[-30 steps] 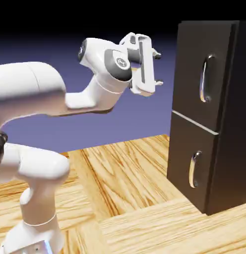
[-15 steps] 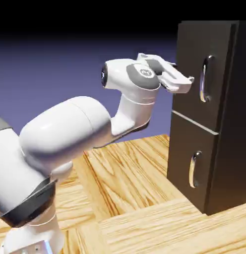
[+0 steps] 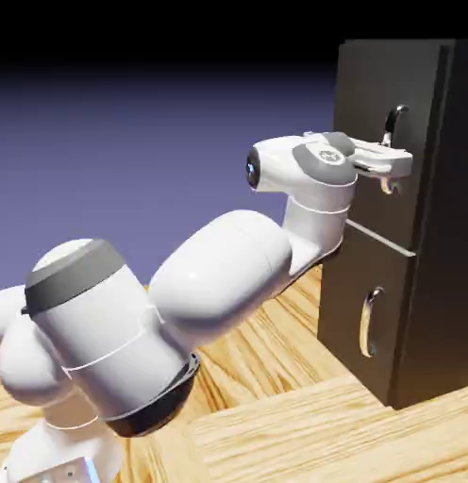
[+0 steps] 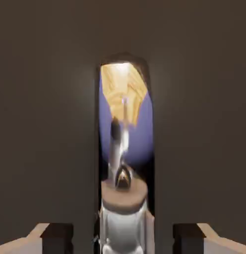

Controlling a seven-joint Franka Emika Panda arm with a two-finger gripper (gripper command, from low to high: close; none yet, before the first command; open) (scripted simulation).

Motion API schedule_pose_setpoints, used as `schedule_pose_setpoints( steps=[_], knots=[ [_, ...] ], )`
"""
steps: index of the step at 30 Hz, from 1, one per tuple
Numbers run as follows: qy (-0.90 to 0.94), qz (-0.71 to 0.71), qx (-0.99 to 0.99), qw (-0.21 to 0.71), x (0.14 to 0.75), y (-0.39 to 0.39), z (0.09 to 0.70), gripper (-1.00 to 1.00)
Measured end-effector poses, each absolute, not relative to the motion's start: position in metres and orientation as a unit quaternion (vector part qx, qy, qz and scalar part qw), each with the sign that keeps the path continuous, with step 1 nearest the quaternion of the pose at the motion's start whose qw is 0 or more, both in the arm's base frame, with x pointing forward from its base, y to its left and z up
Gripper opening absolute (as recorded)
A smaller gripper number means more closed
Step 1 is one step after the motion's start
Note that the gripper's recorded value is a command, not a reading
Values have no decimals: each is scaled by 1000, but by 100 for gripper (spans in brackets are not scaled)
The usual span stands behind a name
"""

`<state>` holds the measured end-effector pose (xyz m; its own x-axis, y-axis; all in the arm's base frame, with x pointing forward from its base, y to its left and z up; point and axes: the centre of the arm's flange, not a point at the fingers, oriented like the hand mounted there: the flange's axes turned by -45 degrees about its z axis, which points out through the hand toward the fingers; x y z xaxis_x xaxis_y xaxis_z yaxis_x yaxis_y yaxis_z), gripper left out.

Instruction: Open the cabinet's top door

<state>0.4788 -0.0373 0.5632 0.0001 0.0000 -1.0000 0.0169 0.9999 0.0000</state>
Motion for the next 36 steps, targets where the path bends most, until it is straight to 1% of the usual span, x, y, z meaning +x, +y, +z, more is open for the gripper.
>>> schedule_pose_setpoints(
  steps=[9,19,28,36],
  knots=[
    [701,-95,95,701,428,7,563,-100],
    [681,-189,189,681,389,66,563,-100],
    [650,-279,279,650,367,134,563,-100],
    [613,-353,353,613,362,195,563,-100]
  ],
)
